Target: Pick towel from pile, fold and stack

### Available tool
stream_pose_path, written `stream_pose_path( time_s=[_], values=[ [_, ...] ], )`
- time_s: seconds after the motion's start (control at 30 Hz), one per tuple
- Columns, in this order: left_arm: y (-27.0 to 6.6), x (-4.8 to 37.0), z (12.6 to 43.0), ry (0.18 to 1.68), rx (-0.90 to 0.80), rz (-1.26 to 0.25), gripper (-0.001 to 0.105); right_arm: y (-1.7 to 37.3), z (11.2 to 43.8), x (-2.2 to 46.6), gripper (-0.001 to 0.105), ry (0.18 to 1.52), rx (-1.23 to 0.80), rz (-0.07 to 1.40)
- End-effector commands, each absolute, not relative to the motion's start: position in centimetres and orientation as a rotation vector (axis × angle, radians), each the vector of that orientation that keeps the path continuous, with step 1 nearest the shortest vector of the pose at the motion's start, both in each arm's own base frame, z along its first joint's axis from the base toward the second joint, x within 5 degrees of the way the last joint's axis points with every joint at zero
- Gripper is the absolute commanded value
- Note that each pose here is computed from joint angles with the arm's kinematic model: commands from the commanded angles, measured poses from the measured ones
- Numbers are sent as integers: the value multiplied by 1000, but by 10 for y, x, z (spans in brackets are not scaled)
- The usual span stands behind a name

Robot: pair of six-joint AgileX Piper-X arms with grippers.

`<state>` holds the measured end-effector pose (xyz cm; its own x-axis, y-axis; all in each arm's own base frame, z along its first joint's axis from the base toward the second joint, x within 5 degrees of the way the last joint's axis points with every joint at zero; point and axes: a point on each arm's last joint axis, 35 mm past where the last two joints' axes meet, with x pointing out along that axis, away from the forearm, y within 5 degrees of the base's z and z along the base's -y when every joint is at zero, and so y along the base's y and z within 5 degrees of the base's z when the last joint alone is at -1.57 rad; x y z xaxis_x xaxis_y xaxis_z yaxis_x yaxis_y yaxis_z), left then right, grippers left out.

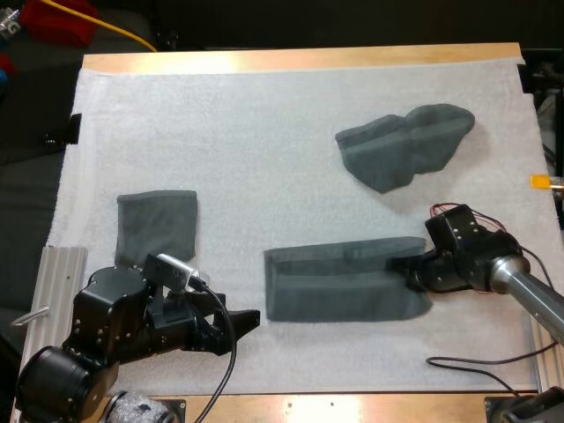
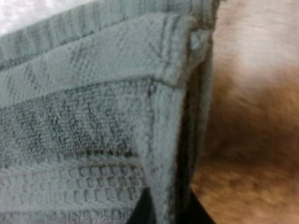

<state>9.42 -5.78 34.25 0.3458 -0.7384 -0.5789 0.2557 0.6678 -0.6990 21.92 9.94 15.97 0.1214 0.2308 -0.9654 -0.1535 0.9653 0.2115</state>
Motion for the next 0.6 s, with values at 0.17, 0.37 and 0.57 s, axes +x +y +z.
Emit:
stream_pose_path(
  time_s=[0.17, 0.37, 0.57],
  values=[
    [-57, 90, 344, 1057, -577, -704, 71, 87, 171, 207, 1, 1411, -80, 138],
    [-56, 88, 341, 1089, -579, -690, 71, 83, 184, 202, 1, 1363, -113, 93],
    [-56, 88, 340, 1094, -579, -688, 71, 90, 200, 206, 1, 1358, -20, 195]
  ],
)
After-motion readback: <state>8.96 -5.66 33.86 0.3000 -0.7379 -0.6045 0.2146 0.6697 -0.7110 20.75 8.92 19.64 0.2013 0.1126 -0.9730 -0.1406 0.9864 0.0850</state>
